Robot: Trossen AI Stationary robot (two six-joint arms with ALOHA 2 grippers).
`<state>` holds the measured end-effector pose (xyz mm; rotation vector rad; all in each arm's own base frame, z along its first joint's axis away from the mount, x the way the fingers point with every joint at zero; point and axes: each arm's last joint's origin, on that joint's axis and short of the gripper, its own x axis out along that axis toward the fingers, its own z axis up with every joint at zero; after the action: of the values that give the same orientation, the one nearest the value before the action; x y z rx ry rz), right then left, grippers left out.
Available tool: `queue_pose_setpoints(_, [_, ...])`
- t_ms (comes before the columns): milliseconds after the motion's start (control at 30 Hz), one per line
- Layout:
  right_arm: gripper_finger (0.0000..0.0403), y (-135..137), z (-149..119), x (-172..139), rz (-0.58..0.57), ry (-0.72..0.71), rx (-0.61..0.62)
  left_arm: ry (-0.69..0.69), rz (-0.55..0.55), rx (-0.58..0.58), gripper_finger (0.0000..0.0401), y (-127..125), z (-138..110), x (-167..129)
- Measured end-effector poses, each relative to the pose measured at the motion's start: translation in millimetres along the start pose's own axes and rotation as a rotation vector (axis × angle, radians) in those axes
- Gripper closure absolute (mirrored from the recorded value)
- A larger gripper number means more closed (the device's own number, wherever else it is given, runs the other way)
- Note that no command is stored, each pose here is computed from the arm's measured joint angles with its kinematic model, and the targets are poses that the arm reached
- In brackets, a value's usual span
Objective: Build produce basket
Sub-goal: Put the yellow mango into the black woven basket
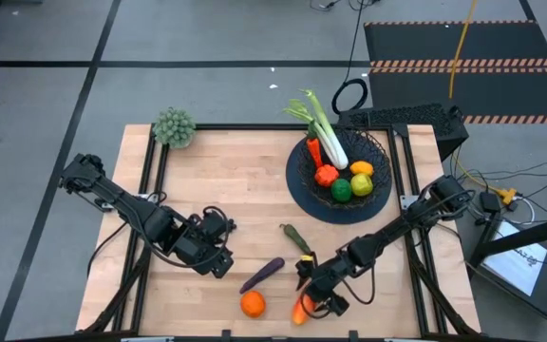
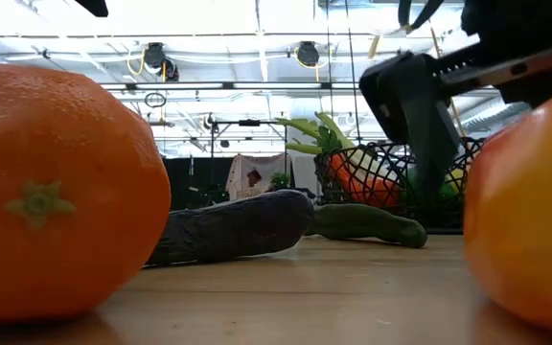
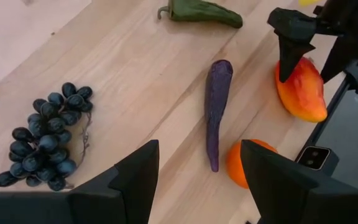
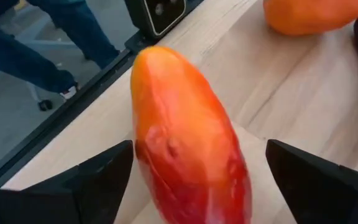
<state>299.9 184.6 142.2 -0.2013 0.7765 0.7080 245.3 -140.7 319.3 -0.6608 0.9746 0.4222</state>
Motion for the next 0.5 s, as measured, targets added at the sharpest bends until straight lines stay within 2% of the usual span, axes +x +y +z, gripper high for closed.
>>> queue_pose_setpoints(500, [0.0133, 0.1, -7.2, 0.7, 0.002, 0.019, 0.03, -0.064, 0.025, 0.058, 0.0176, 0.8, 1.8, -0.1])
